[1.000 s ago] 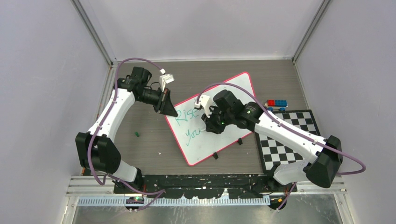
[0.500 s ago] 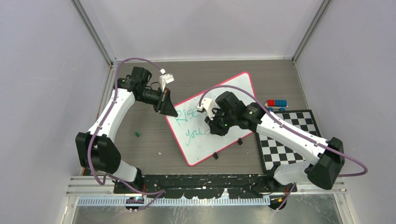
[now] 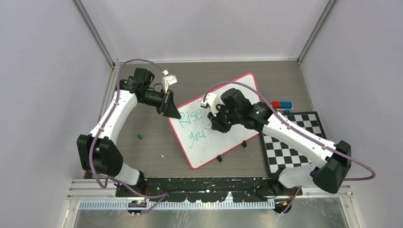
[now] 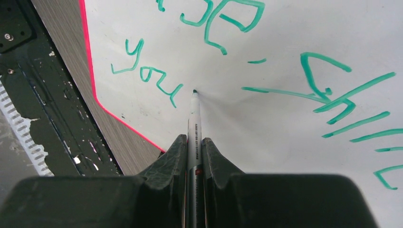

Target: Write a sentence on the whiteboard

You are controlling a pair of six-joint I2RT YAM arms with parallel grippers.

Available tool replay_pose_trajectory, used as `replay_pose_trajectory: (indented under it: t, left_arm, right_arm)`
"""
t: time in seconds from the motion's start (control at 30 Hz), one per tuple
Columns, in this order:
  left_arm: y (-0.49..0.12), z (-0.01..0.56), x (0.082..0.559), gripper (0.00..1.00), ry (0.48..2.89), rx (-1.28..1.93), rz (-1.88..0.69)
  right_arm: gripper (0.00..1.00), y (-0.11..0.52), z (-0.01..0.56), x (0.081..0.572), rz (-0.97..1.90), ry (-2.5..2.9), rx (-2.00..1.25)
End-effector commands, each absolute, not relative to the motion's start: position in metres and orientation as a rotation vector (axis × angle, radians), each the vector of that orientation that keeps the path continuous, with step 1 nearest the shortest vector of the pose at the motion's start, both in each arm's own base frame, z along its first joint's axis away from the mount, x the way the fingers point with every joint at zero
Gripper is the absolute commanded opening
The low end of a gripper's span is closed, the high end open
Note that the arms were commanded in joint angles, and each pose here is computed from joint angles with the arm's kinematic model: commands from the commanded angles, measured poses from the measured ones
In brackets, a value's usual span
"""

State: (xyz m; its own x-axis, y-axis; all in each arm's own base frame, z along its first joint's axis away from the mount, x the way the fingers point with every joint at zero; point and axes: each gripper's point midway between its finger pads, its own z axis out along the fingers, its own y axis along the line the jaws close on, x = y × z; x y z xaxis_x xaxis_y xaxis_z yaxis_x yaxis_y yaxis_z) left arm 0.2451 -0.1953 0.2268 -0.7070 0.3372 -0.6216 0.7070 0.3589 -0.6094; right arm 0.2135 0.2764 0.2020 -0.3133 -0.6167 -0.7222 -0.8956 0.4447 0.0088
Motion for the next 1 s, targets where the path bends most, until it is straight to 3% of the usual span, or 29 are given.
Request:
replay_pose_trajectory:
  t: [0.0, 0.63, 0.97]
  left_arm:
    - [-0.198, 0.214, 0.242, 0.00, 2.260, 0.960, -1.272]
    - [-0.198, 0.213, 0.243, 0.00, 2.262, 0.962, -1.274]
    - [-0.198, 0.213, 0.243, 0.00, 2.262, 0.962, -1.270]
  right_arm:
    - [0.00, 0.287, 0.221, 0.229, 0.548, 1.975, -1.211]
    - [0.00, 0.267, 0.174, 0.211, 0.569, 2.114, -1.239]
    - [0.00, 0.274, 0.205, 0.226, 0.556, 2.043, -1.200]
